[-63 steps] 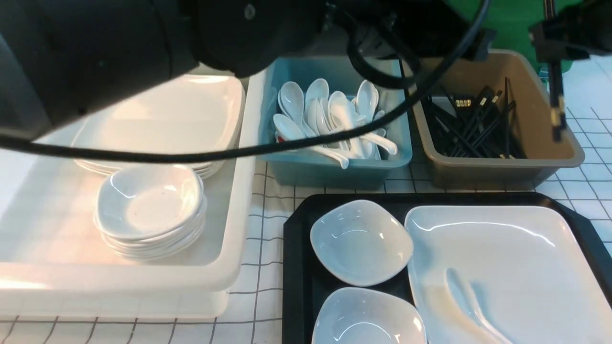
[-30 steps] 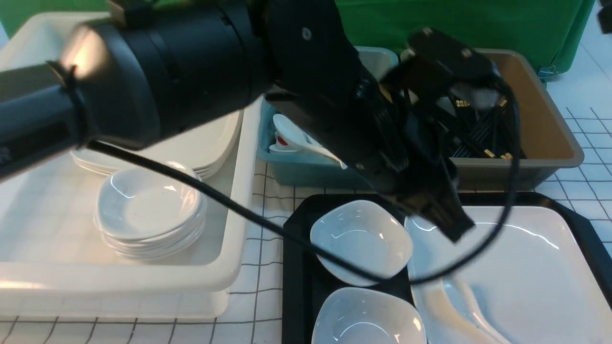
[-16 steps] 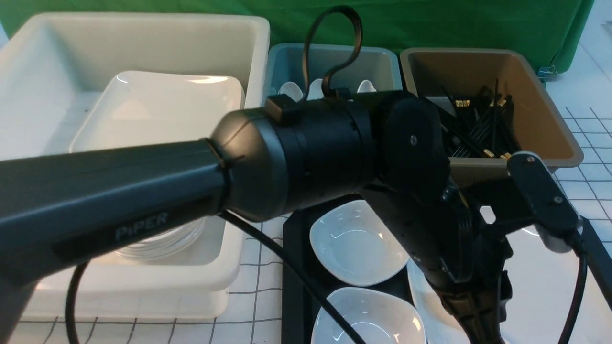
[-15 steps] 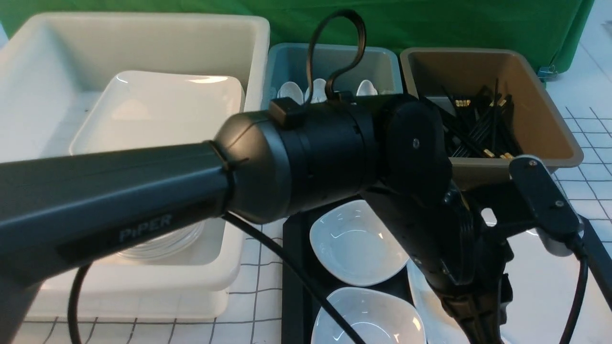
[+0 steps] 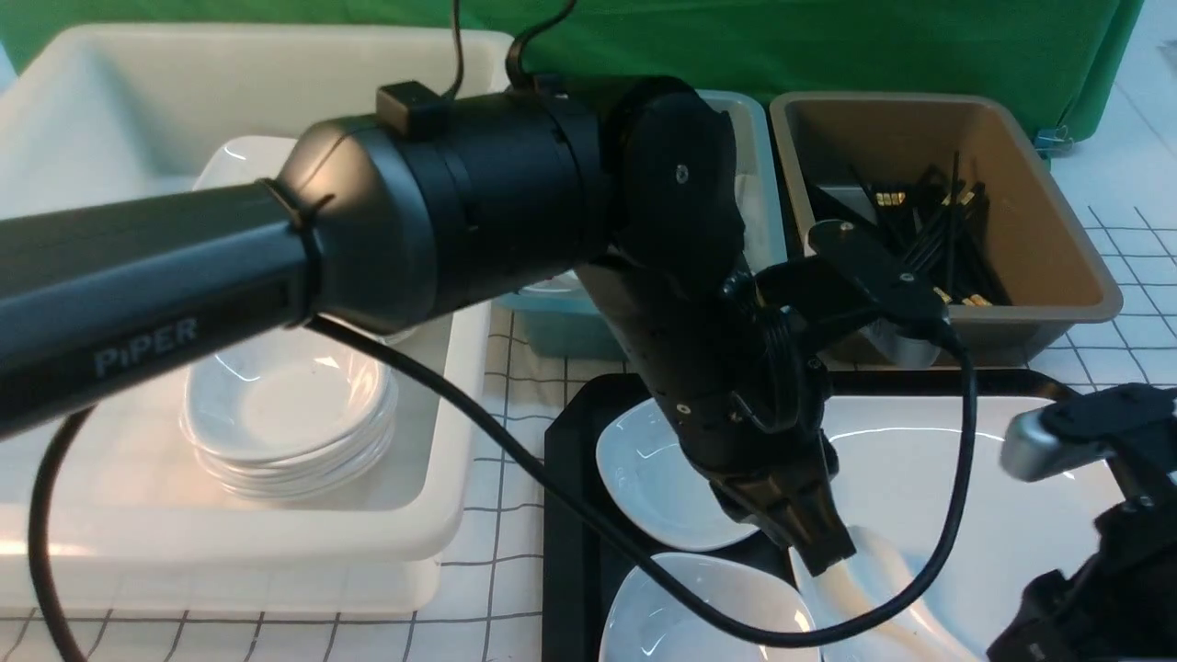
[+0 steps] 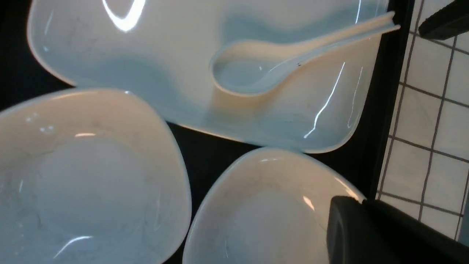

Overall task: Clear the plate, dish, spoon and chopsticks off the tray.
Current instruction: Use the right arm to grab a soup spoon from the plate

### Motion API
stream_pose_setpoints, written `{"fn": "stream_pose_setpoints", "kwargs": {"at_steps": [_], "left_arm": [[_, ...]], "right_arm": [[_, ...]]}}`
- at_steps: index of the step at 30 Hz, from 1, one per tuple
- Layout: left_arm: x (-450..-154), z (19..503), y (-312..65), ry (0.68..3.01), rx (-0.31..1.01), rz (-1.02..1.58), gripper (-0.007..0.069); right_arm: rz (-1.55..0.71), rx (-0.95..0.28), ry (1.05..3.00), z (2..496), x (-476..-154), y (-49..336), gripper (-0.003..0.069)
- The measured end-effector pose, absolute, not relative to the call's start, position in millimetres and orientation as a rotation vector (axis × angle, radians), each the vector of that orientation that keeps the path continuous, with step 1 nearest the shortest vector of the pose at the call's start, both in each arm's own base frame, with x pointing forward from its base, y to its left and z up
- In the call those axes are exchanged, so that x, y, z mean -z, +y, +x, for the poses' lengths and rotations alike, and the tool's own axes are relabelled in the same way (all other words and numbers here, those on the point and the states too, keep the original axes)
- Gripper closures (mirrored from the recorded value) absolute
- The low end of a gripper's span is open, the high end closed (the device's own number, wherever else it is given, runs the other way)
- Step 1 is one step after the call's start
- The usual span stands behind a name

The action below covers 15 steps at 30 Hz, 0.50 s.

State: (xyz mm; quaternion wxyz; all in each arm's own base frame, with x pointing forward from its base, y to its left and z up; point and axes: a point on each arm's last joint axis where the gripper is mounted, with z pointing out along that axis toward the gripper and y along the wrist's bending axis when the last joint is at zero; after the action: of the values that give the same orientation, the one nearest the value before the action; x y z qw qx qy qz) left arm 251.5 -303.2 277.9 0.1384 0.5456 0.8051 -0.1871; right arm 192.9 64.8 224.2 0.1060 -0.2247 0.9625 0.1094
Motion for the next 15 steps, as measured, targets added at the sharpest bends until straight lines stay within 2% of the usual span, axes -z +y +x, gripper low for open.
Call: {"fn": "stream_pose_setpoints", "kwargs": {"at_steps": [5,9,12,15], "left_arm": [[-276.8,249.8,-299.2,2.378,0.528,1.59,0.0577],[-276.9,250.0,-298.5,2.377,0.517,1.593,0.0577],[-278.6,250.3,-296.6,2.377,0.492,1.591,0.0577],[-281.3,251.0,-294.0,2.376,0.456,1.582,0.0577]], "right_arm": [[-0.856,-0.163,2.911,205.5,-185.1,90.4,0.0174],[-0.851,-0.134,2.934,213.5,-165.8,99.1,0.0189],[-0.845,-0.113,2.93,219.6,-160.5,100.6,0.03],[-0.879,-0.105,2.939,221.7,-163.0,101.4,0.0511]]}}
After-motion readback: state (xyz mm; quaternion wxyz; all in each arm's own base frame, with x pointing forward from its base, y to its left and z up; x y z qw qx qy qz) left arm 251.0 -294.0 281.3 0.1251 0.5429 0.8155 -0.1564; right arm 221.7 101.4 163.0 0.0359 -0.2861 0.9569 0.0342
